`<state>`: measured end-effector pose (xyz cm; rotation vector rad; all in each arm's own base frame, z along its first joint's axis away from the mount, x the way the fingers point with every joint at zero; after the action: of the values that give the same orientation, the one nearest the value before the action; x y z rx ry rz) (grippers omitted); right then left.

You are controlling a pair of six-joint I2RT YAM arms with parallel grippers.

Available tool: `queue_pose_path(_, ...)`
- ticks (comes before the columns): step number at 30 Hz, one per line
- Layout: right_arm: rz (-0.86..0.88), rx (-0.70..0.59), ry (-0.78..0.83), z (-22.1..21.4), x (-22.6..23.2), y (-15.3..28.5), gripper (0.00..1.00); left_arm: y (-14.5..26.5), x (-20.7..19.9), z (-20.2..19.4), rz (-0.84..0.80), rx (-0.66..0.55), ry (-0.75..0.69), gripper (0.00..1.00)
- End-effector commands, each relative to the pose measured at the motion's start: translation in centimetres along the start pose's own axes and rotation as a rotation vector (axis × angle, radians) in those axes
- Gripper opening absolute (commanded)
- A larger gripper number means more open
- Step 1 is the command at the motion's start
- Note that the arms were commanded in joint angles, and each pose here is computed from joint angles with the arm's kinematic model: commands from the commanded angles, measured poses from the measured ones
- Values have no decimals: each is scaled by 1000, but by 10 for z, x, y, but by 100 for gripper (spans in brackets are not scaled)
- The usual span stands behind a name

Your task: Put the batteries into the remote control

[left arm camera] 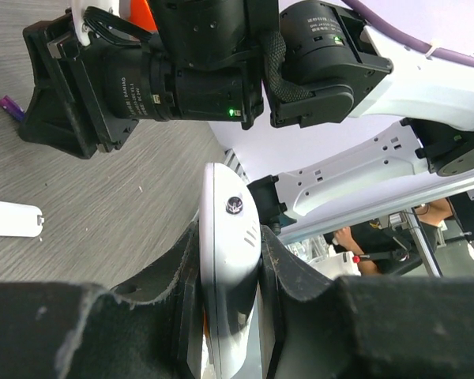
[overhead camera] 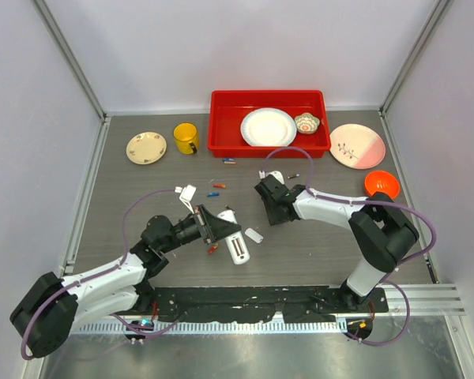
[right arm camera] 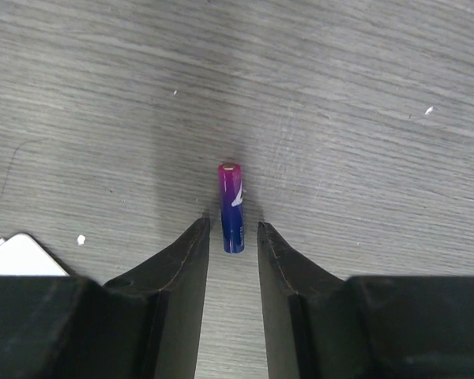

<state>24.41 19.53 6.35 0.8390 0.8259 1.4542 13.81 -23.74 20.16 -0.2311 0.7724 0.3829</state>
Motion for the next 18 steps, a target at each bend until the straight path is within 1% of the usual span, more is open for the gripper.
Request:
queue_pose_path(1, 0, 71, 28, -3, 0, 10, 38, -5, -15, 14, -69, -23, -52, 0)
queue_pose_path(6, 26, 130, 54, -1, 0, 16, 36, -7, -14, 13, -77, -18, -49, 0)
queue_pose_path(9, 41, 145, 50, 2, -2, 15, 35, -9, -15, 13, -91, -13, -48, 0)
queue_pose_path(18, 57, 171, 34, 5, -4, 3, 35, -9, -16, 13, -101, -9, -56, 0)
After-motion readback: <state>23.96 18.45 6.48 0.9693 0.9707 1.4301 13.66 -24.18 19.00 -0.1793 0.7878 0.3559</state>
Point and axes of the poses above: each gripper's point midway between its finger pads, its own y axis back along the fingers, its own x axis along the line the jaws close on, z = x × y, the point moved 5 cm from there along y, back along the fingers, and after that the axes turned 15 degrees about -y, right-handed, at the moved point
